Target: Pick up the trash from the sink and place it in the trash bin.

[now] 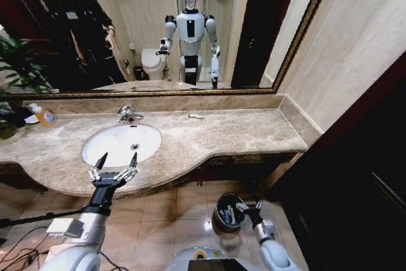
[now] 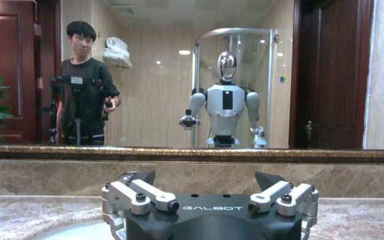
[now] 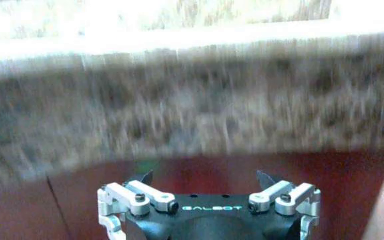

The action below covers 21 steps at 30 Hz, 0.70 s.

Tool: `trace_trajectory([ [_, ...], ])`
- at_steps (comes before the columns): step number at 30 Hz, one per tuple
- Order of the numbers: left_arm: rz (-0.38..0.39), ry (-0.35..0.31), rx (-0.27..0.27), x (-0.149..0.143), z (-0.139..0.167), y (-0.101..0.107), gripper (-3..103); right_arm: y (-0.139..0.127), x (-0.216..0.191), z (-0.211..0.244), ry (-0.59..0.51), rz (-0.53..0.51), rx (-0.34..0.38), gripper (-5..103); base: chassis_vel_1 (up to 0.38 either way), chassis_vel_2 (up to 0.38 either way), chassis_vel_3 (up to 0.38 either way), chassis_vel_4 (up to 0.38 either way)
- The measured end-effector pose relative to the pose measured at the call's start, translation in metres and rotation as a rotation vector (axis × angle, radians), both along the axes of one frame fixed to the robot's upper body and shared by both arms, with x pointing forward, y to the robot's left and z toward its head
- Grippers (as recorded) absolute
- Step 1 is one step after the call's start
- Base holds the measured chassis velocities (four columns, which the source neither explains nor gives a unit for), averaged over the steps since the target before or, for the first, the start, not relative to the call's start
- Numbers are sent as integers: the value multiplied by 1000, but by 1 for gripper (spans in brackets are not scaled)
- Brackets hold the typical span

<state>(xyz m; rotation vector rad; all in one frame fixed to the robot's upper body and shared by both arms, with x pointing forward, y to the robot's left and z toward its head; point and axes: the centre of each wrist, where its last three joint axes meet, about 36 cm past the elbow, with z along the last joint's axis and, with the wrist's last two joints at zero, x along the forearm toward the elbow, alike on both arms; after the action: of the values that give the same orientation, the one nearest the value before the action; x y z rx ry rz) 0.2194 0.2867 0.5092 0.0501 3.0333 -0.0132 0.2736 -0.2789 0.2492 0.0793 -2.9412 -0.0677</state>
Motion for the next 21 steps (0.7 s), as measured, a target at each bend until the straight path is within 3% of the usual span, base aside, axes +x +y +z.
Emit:
trace_trajectory([
  [10, 0, 0, 0, 0, 0, 0, 100, 11, 39, 132, -195, 116, -20, 100, 0, 0, 0, 0],
  [13, 0, 0, 0, 0, 0, 0, 100, 10, 53, 146, -202, 155, -13, 100, 0, 0, 0, 0],
  [15, 0, 0, 0, 0, 0, 0, 100, 5, 79, 163, -207, 236, -7, 100, 0, 0, 0, 0],
  [21, 0, 0, 0, 0, 0, 0, 100, -17, 148, 170, -216, 359, -63, 100, 0, 0, 0, 0],
])
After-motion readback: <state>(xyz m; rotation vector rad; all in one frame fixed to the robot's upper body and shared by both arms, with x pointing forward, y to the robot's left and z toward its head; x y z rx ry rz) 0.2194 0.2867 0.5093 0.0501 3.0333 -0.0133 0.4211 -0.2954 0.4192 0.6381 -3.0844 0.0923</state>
